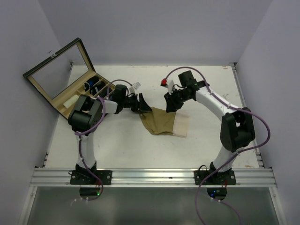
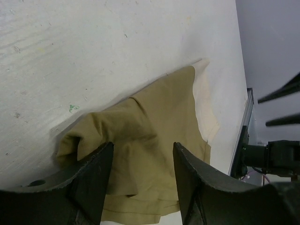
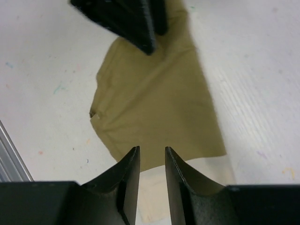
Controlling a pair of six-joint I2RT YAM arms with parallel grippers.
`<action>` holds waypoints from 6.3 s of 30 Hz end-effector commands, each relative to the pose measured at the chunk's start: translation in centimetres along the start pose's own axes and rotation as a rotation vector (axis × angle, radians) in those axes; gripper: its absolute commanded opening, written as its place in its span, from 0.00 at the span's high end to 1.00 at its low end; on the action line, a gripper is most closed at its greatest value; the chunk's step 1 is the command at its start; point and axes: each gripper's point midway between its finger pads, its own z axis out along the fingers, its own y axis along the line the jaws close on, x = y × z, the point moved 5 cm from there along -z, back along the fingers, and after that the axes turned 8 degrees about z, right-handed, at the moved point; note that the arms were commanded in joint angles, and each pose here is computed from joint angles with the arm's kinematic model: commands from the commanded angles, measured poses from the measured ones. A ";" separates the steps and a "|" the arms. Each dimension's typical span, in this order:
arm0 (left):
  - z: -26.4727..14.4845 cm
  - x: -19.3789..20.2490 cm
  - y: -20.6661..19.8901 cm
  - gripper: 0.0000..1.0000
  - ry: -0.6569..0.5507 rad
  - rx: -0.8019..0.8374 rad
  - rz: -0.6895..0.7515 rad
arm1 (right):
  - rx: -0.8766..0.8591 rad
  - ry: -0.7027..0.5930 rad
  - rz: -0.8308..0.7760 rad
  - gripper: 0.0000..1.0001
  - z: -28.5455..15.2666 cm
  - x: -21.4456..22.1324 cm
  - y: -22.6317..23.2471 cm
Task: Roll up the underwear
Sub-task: Fold the underwear
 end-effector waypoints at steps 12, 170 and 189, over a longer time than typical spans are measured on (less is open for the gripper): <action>-1.0 0.0 1.1 0.39 0.029 -0.106 0.093 | -0.041 0.000 0.561 0.72 6.0 3.6 -7.2; -2.6 10.5 -10.7 0.48 0.393 0.131 1.574 | 0.068 0.181 -0.563 0.55 -2.9 15.1 0.2; -5.2 8.7 -10.1 0.46 0.261 0.060 1.503 | -0.020 0.290 -0.703 0.60 1.4 16.4 1.3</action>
